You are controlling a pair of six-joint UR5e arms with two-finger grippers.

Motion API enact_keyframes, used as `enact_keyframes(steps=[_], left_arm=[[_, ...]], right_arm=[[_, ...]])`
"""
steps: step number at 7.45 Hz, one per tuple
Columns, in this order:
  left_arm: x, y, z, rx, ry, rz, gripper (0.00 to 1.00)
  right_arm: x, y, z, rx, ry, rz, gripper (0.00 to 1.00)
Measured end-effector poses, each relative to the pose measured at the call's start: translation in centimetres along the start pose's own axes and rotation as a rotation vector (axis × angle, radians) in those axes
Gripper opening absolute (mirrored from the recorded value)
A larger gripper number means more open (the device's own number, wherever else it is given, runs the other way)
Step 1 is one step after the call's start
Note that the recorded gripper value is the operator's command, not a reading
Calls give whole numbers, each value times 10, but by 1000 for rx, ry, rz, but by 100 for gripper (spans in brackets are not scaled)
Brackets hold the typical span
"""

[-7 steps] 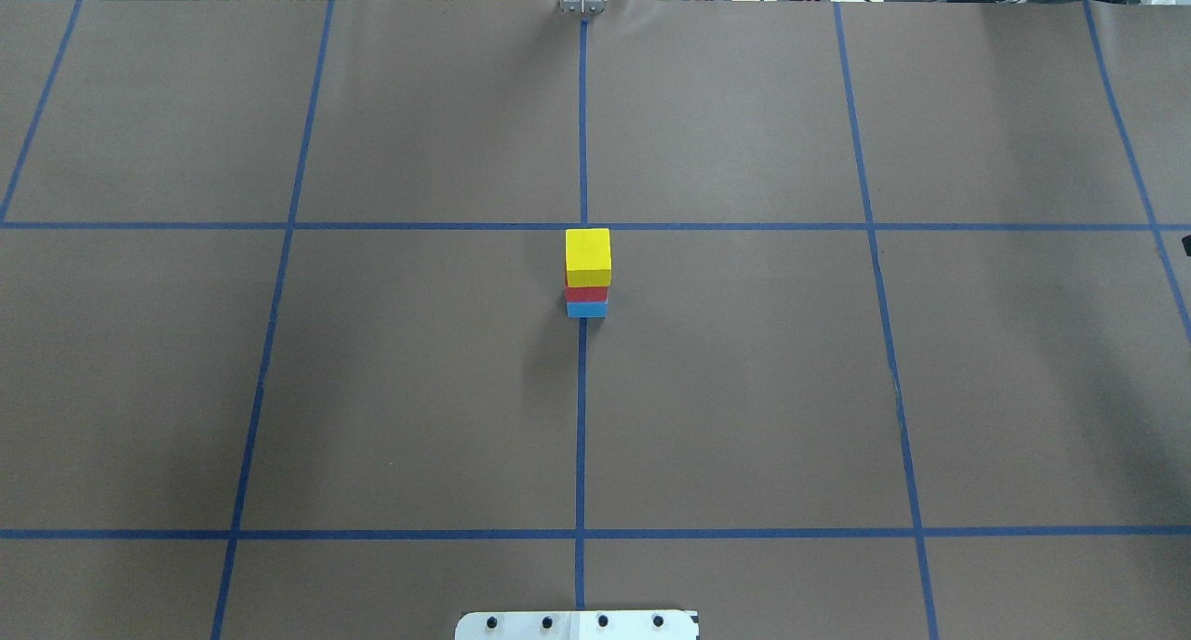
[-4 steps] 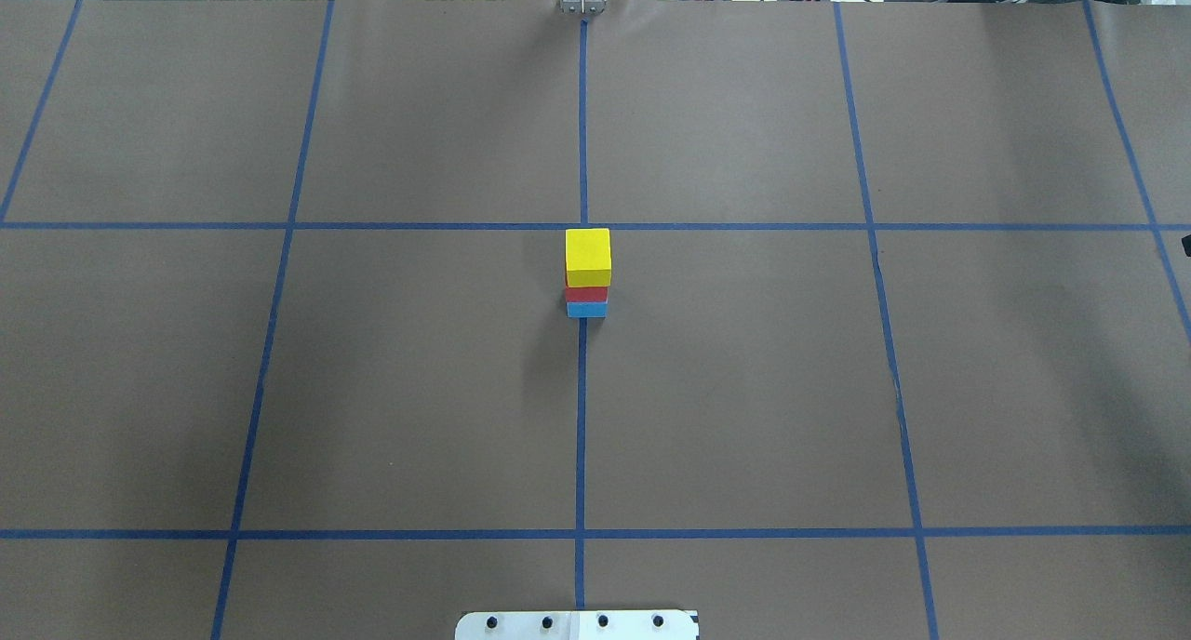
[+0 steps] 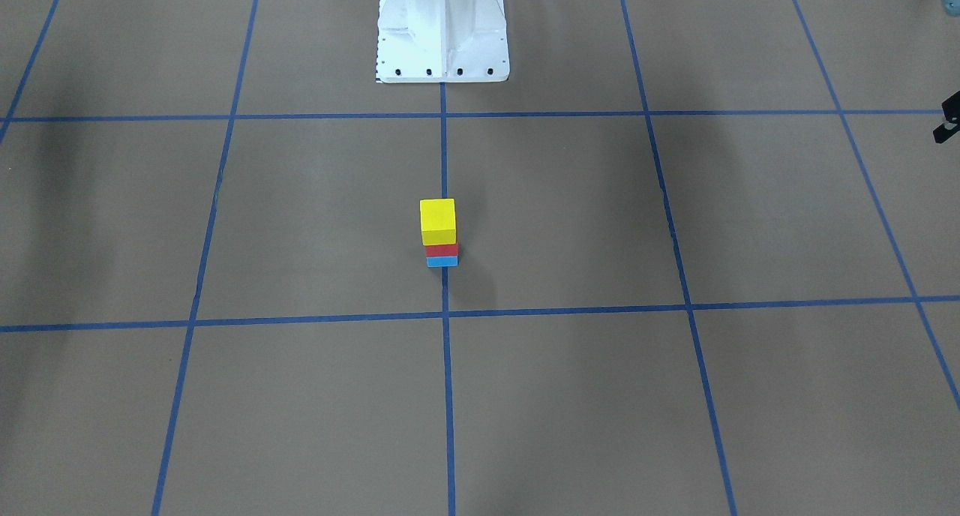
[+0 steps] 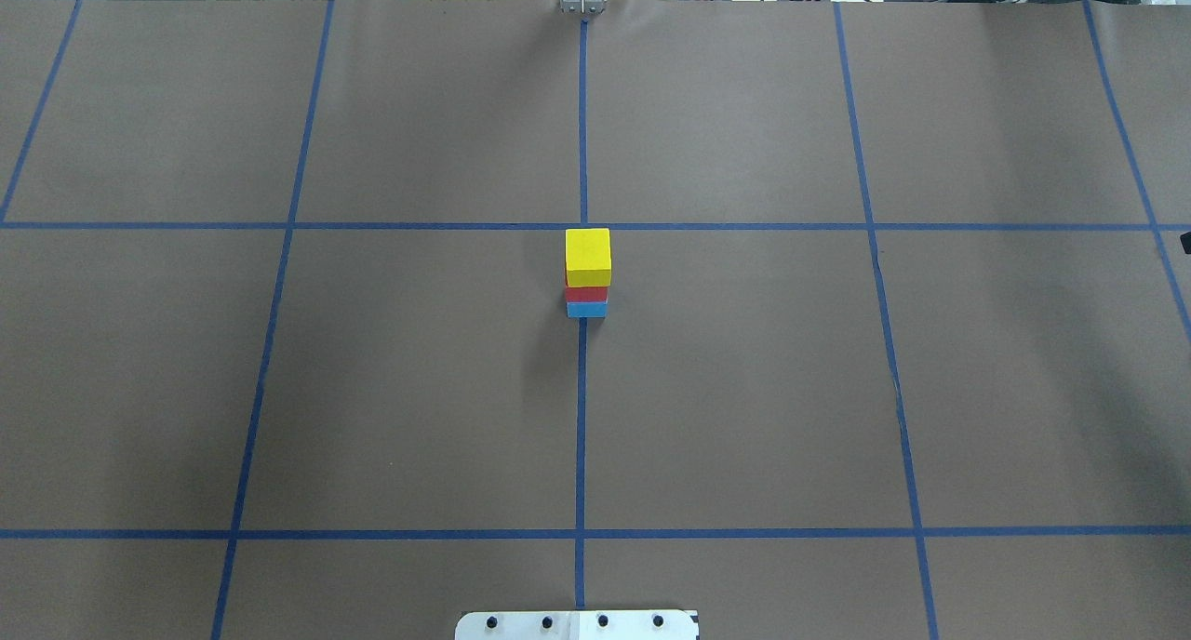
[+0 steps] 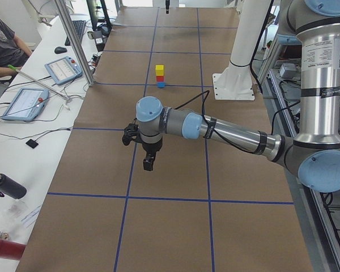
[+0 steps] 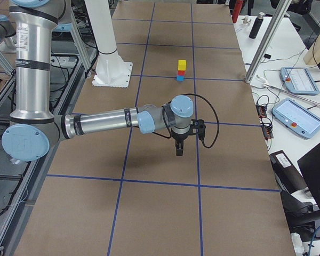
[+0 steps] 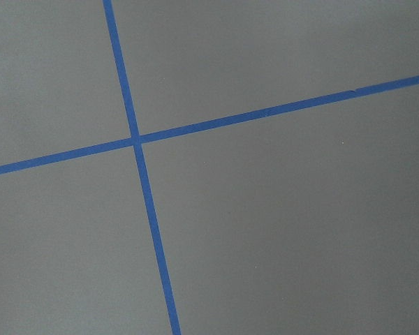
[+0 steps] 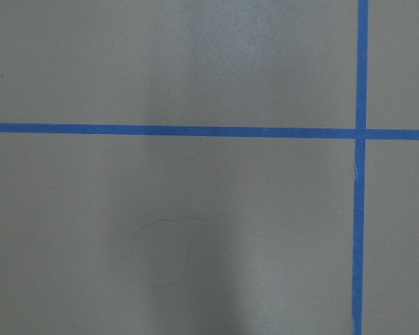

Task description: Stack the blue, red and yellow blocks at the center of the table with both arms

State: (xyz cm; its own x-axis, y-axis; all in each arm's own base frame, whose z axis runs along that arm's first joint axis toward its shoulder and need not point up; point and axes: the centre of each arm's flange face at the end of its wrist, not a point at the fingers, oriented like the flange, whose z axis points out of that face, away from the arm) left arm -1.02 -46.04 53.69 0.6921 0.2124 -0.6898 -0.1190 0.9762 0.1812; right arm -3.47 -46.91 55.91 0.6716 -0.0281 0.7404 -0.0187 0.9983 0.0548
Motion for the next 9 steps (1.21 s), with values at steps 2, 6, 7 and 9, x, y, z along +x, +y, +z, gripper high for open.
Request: enact_keyframes(steps=[2, 6, 7, 9], left_arm=[[0, 1, 0, -1, 1, -2, 100], [-2, 1, 0, -2, -3, -7, 100], [-4, 2, 3, -7, -2, -12, 100], [-11, 5, 10, -24, 3, -28, 100]], right_arm=[[0, 0, 0, 0, 0, 0, 100], [1, 1, 0, -1, 0, 0, 100], [1, 1, 0, -2, -1, 0, 100], [1, 2, 0, -3, -6, 0, 100]])
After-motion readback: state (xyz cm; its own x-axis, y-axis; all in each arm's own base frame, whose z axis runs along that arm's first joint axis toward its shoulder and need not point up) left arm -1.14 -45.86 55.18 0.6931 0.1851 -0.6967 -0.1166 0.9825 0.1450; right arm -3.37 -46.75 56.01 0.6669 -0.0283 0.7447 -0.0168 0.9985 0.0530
